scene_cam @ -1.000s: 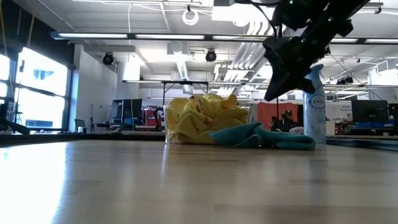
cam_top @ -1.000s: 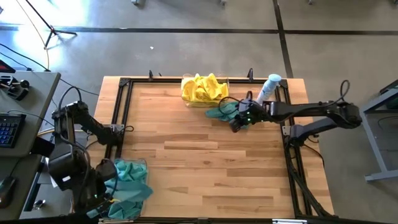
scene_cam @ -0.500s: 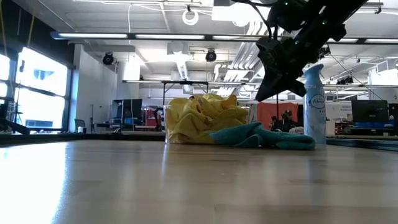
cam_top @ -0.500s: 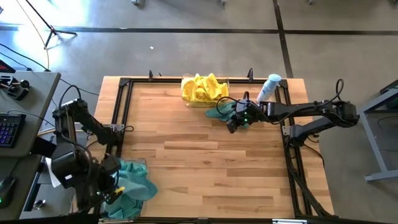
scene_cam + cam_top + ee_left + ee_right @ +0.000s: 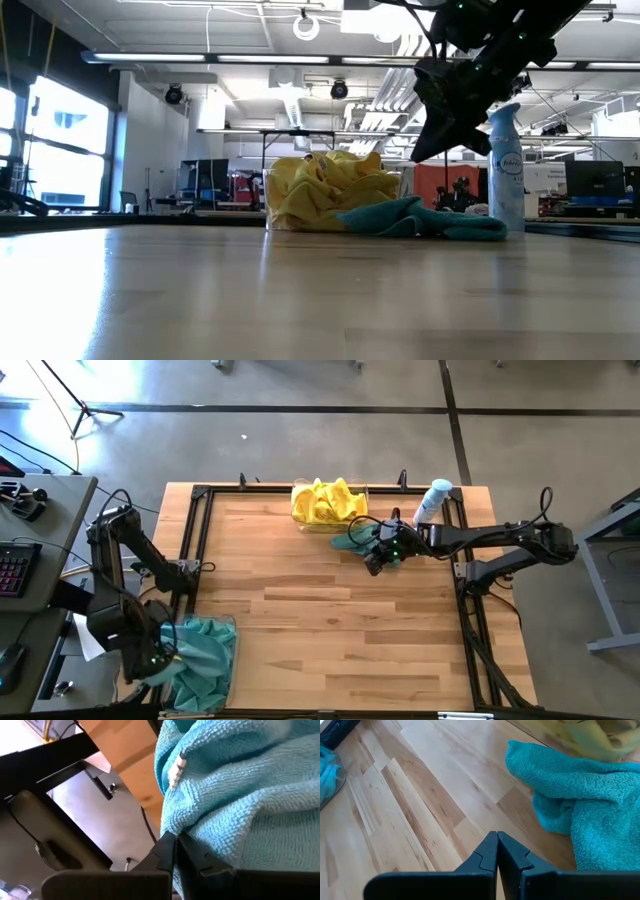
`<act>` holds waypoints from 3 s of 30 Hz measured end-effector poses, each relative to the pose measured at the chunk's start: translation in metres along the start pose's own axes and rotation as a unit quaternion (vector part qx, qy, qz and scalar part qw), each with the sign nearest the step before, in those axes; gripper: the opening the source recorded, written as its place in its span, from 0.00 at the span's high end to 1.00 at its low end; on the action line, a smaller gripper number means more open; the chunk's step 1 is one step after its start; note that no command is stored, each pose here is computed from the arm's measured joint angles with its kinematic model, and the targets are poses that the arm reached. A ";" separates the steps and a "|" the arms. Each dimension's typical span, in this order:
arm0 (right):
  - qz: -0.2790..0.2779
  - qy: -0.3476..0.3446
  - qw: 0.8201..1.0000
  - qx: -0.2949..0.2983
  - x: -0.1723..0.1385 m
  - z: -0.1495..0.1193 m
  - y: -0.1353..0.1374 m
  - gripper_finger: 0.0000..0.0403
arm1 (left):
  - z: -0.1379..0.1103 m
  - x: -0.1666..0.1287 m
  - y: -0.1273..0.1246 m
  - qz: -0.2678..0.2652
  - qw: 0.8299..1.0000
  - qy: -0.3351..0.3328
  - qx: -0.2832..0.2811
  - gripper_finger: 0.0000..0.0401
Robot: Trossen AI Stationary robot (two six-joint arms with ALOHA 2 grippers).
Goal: Sort microfiber towel by color & place in baskets
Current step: Put the blue microfiber towel into the bottom transparent bin
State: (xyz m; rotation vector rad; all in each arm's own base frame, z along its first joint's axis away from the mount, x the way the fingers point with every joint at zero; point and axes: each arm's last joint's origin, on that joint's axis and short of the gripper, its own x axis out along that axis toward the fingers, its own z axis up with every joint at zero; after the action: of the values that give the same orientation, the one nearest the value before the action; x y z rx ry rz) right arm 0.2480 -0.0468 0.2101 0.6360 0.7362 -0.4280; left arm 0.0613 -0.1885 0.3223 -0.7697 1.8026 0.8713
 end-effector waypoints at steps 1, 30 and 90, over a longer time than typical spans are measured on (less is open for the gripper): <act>0.000 0.000 1.000 0.000 0.000 0.000 0.000 0.99 | 0.000 -0.001 0.001 -0.003 1.000 0.002 0.000 1.00; 0.008 0.007 1.000 -0.013 0.000 -0.001 0.000 0.99 | -0.002 0.018 -0.094 -0.095 0.941 -0.238 0.220 1.00; 0.040 0.027 0.999 -0.020 0.000 -0.002 0.002 0.99 | 0.029 0.027 -0.063 -0.339 0.919 -0.155 0.127 0.77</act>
State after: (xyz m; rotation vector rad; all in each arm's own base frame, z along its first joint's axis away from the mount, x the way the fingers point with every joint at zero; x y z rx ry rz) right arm 0.2482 -0.0438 0.2100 0.6393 0.7668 -0.3224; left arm 0.1164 -0.2024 0.2749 -0.9386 1.2033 0.2677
